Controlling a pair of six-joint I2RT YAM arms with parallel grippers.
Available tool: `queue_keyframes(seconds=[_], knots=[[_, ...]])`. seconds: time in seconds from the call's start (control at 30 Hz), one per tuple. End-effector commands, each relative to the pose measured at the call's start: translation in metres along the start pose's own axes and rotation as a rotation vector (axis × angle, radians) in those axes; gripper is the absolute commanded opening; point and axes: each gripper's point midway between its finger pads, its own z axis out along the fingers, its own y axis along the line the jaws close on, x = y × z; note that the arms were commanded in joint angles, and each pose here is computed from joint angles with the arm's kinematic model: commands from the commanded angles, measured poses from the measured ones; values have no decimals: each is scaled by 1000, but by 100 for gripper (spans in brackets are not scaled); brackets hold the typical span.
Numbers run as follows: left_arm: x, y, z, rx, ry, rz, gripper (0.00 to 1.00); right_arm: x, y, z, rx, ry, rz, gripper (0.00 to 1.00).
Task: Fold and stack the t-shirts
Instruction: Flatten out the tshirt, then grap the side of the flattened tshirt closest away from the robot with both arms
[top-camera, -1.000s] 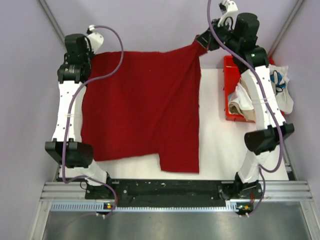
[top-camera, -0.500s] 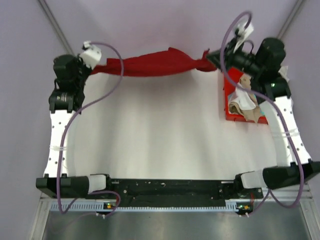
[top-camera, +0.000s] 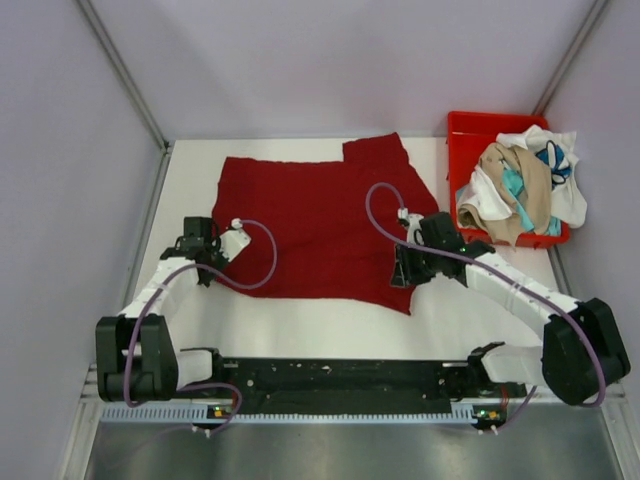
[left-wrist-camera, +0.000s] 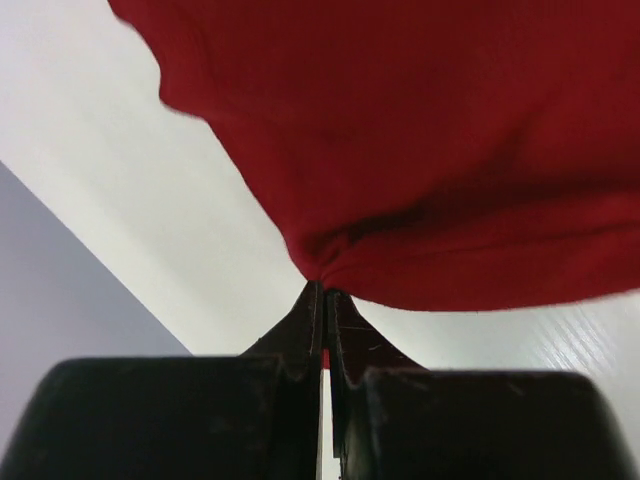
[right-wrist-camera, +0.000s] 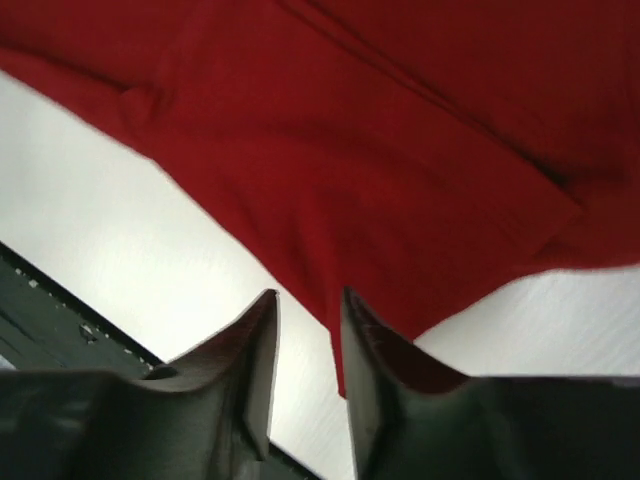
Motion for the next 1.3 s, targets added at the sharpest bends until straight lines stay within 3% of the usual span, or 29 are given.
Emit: queue_keyframes(seconds=[0.0, 0.07, 0.13, 0.23, 0.4, 0.7, 0.93, 1.27], knots=[[0, 6, -3, -47, -24, 5, 0, 28, -15, -19, 161, -21, 293, 41], [2, -1, -10, -24, -35, 8, 0, 20, -22, -37, 222, -105, 309, 52], [6, -8, -18, -16, -46, 12, 0, -7, -36, -63, 322, -270, 284, 61], [12, -18, -25, 17, -41, 11, 0, -18, -52, -64, 400, -283, 269, 61], [12, -24, -26, 34, -61, 9, 0, 3, -67, -25, 404, -151, 335, 48], [2, -23, -28, 53, -89, -20, 0, 23, -53, 11, 256, -99, 416, 36], [3, -23, -32, 53, -73, -53, 0, 29, -57, 10, 255, -108, 436, 0], [-1, -14, -56, 54, -53, -94, 0, -2, -41, -44, 249, -230, 341, 0]])
